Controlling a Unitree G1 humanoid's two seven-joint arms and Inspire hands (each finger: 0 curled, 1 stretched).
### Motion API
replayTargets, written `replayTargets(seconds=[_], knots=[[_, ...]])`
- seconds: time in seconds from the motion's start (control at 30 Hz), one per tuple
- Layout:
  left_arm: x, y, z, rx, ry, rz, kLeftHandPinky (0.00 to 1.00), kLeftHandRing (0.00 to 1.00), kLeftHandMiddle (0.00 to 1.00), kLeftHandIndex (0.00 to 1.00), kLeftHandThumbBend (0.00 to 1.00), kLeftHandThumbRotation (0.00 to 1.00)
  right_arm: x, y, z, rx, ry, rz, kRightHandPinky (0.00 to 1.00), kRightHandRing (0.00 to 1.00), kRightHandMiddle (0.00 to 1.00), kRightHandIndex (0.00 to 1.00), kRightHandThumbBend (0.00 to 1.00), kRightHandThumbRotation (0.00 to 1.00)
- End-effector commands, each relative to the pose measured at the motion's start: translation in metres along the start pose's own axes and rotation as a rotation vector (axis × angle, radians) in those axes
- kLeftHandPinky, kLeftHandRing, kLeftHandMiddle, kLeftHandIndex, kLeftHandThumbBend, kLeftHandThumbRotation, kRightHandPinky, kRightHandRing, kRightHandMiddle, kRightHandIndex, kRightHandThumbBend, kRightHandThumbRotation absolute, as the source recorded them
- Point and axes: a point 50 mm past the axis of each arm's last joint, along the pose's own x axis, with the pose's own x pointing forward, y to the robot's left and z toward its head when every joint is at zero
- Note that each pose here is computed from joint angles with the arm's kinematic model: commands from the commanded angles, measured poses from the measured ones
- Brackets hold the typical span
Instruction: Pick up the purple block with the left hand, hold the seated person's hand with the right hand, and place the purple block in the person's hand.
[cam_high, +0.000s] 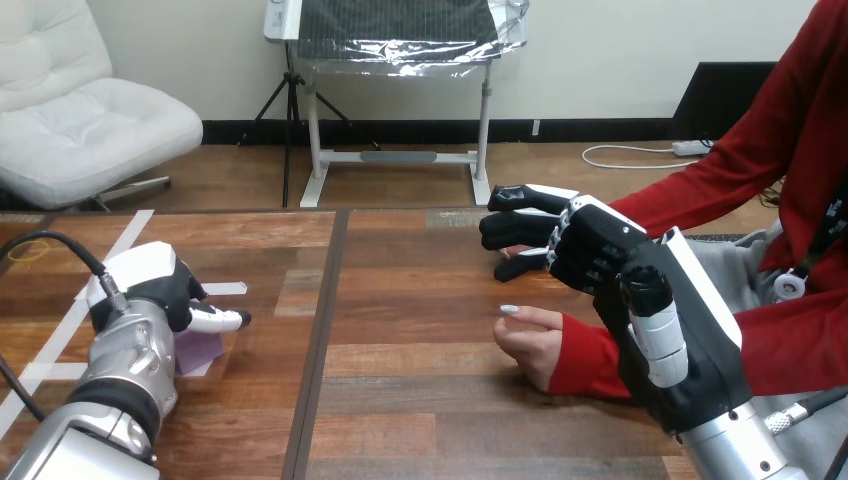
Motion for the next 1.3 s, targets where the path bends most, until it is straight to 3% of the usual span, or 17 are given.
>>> replayTargets(seconds=[0.0,0.43,0.87,1.27], knots=[[0.002,0.022,0.012,-0.009,-0.043,0.078,0.59,0.69,0.71,0.71,0.66,0.5,0.009,-0.004,0.014,-0.021,-0.067,-0.008,0.6,0.72,0.72,0.75,0.96,1.0],[0.003,0.024,0.011,-0.019,-0.045,0.064,0.64,0.75,0.77,0.76,0.67,0.5,0.009,-0.004,0.014,-0.026,-0.076,-0.008,0.6,0.72,0.72,0.75,0.94,1.0],[0.004,0.029,0.012,0.011,-0.038,0.005,0.7,0.8,0.81,0.8,0.75,0.44,0.009,-0.004,0.013,-0.027,-0.075,-0.012,0.6,0.72,0.72,0.75,0.94,1.0],[0.005,0.037,0.013,0.029,-0.024,-0.057,0.64,0.76,0.78,0.78,0.8,0.35,0.009,-0.004,0.013,-0.032,-0.077,-0.011,0.6,0.71,0.72,0.75,0.93,1.0]])
